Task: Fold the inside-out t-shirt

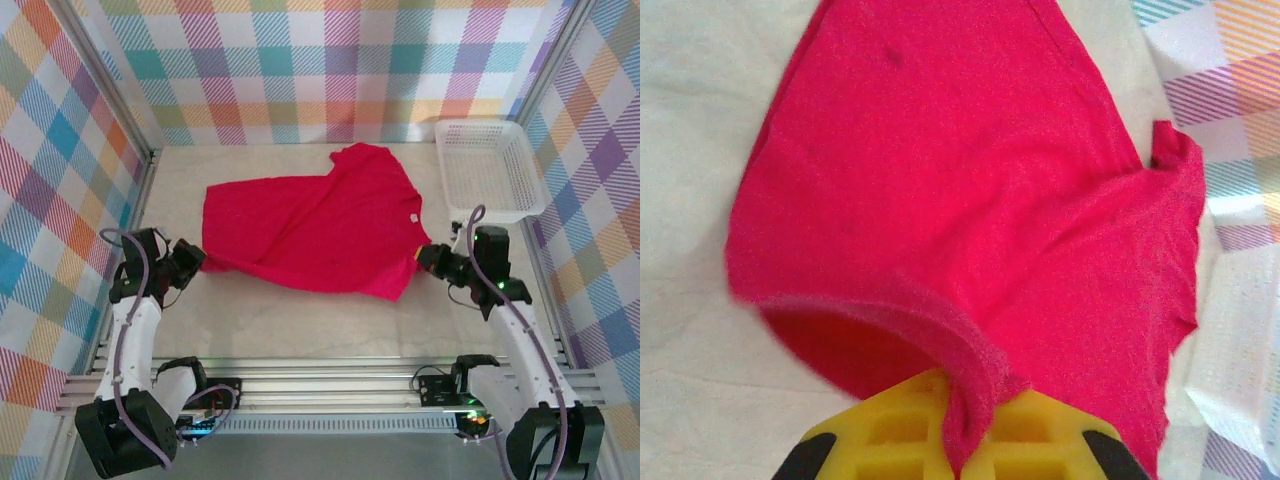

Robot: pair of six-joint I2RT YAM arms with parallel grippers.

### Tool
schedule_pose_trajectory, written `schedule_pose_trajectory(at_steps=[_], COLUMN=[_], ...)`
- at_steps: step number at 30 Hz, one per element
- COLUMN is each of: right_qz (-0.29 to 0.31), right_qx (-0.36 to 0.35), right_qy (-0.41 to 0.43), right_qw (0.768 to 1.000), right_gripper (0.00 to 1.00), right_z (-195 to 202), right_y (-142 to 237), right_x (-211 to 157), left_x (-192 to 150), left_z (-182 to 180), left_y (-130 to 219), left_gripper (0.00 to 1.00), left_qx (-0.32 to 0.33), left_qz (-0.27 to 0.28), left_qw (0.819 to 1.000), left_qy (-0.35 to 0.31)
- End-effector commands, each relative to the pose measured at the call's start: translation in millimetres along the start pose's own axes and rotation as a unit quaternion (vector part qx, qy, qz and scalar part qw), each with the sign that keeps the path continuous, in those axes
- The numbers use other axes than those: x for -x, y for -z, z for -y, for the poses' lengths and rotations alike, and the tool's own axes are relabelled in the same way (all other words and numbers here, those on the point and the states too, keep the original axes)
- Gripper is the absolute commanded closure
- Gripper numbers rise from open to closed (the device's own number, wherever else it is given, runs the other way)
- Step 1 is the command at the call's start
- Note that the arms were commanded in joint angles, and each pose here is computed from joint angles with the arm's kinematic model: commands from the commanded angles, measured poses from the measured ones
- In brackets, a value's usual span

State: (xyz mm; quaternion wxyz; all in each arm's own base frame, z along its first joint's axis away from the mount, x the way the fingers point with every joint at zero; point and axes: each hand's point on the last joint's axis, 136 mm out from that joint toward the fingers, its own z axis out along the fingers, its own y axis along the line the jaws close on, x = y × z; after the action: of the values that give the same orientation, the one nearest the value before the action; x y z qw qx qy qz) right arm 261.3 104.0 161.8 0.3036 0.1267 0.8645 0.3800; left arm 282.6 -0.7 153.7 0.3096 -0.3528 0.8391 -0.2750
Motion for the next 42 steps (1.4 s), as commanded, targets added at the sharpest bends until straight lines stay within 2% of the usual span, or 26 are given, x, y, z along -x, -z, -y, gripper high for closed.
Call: schedule_pose_trajectory(at_steps=[1, 6, 7, 9, 12, 13, 16, 17, 19, 21, 23, 25, 27, 31, 33, 38, 42], right_qz=[0.006, 0.005, 0.014, 0.035, 0.081, 0.1, 0.153, 0.164, 0.173, 0.156, 0.125, 0.086, 0.051, -0.012, -0.03, -0.031, -0.052], right_qx=[0.008, -0.044, -0.049, -0.062, -0.084, -0.087, -0.07, -0.063, -0.046, -0.042, -0.043, -0.046, -0.05, -0.068, -0.081, -0.118, -0.139], right_qy=[-0.043, -0.098, -0.104, -0.116, -0.126, -0.126, -0.111, -0.108, -0.096, -0.088, -0.085, -0.078, -0.064, -0.063, -0.079, -0.095, -0.115], right_qw=[0.999, 0.994, 0.993, 0.991, 0.985, 0.983, 0.98, 0.979, 0.979, 0.983, 0.987, 0.992, 0.995, 0.996, 0.993, 0.988, 0.982], right_gripper=[1.0, 0.99, 0.95, 0.77, 0.49, 0.45, 0.49, 0.49, 0.49, 0.5, 0.51, 0.51, 0.5, 0.47, 0.47, 0.47, 0.48], right_z=[9, 41, 44, 51, 57, 56, 45, 41, 30, 23, 17, 8, 0, -3, 5, 25, 42], right_y=[-4, -2, 1, 7, 24, 30, 45, 47, 46, 37, 22, 1, -22, -70, -91, -132, -168], right_x=[-11, -36, -38, -39, -35, -32, -17, -12, 1, 12, 22, 31, 36, 40, 44, 67, 78], left_x=[-11, -18, -17, -17, -17, -16, -5, 0, 15, 28, 36, 37, 34, 21, 18, 26, 35], left_z=[-26, -40, -40, -39, -43, -45, -48, -46, -35, -20, 0, 23, 40, 64, 66, 56, 49], left_y=[-8, -11, -10, -6, 3, 7, 26, 34, 54, 66, 64, 46, 23, -32, -60, -125, -169], left_gripper=[1.0, 0.98, 0.97, 0.95, 0.82, 0.76, 0.52, 0.49, 0.48, 0.52, 0.57, 0.59, 0.6, 0.61, 0.61, 0.64, 0.65], left_qx=[0.038, 0.055, 0.055, 0.054, 0.067, 0.073, 0.092, 0.092, 0.087, 0.07, 0.033, -0.01, -0.026, -0.017, -0.01, 0.015, 0.035], left_qz=[-0.002, -0.002, 0.002, 0.009, 0.023, 0.033, 0.084, 0.105, 0.153, 0.185, 0.184, 0.148, 0.101, 0.015, -0.017, -0.066, -0.089], left_qw=[0.999, 0.998, 0.998, 0.998, 0.997, 0.997, 0.992, 0.99, 0.984, 0.98, 0.981, 0.988, 0.993, 0.997, 0.997, 0.997, 0.995], left_qy=[0.019, 0.027, 0.027, 0.025, 0.021, 0.019, 0.01, 0.005, -0.015, -0.032, -0.042, -0.044, -0.05, -0.079, -0.074, -0.046, -0.031])
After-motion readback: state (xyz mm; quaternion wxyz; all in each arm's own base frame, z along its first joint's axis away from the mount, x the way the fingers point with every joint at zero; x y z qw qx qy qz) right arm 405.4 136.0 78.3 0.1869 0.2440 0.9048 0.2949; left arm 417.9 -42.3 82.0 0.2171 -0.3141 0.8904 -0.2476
